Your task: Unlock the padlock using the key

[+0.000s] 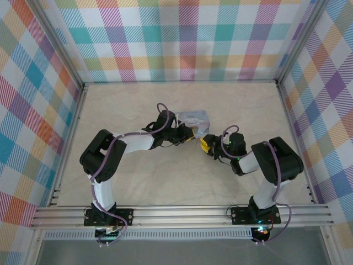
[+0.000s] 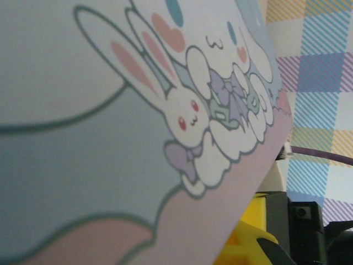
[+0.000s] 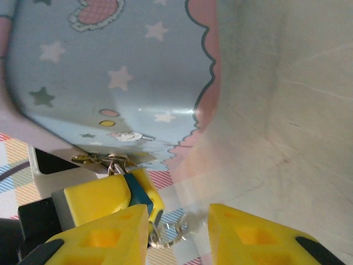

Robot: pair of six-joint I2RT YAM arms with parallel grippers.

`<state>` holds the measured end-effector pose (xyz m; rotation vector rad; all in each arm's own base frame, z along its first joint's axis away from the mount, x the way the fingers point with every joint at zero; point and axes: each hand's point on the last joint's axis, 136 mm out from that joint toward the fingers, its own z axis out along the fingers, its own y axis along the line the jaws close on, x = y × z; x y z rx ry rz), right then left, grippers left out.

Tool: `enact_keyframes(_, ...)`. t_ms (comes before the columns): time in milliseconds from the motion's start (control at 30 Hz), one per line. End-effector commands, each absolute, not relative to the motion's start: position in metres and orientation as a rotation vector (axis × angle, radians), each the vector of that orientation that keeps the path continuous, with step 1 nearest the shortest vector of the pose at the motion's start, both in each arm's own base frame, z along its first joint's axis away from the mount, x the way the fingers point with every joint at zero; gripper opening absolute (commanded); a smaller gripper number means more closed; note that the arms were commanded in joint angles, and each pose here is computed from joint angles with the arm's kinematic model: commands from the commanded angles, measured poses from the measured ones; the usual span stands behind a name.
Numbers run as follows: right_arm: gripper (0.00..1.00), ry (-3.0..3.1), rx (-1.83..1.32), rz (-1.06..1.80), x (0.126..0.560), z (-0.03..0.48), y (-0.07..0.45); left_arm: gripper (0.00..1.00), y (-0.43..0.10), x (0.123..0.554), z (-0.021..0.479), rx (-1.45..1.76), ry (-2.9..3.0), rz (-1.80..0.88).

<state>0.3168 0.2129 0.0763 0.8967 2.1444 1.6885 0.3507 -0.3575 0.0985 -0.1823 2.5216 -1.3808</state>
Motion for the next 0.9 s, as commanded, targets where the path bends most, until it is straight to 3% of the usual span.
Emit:
enact_keyframes(0, 0.33, 2.241, 0.780, 1.553, 0.304, 0.075, 0.206, 0.09, -0.364, 0.351, 0.121, -0.114, 2.488, -1.404)
enact_keyframes(400, 0.41, 2.434, 0.255, 0.900, 0.278, 0.122, 0.178, 0.10, -0.364, 0.348, 0.127, -0.116, 2.499, -1.416)
enact_keyframes(600, 0.47, 2.443, -0.110, 0.706, 0.278, 0.128, 0.202, 0.10, -0.364, 0.346, 0.128, -0.113, 2.506, -1.422)
enact_keyframes(867, 0.54, 2.426, -0.344, 0.575, 0.284, 0.116, 0.228, 0.10, -0.366, 0.345, 0.132, -0.099, 2.509, -1.440)
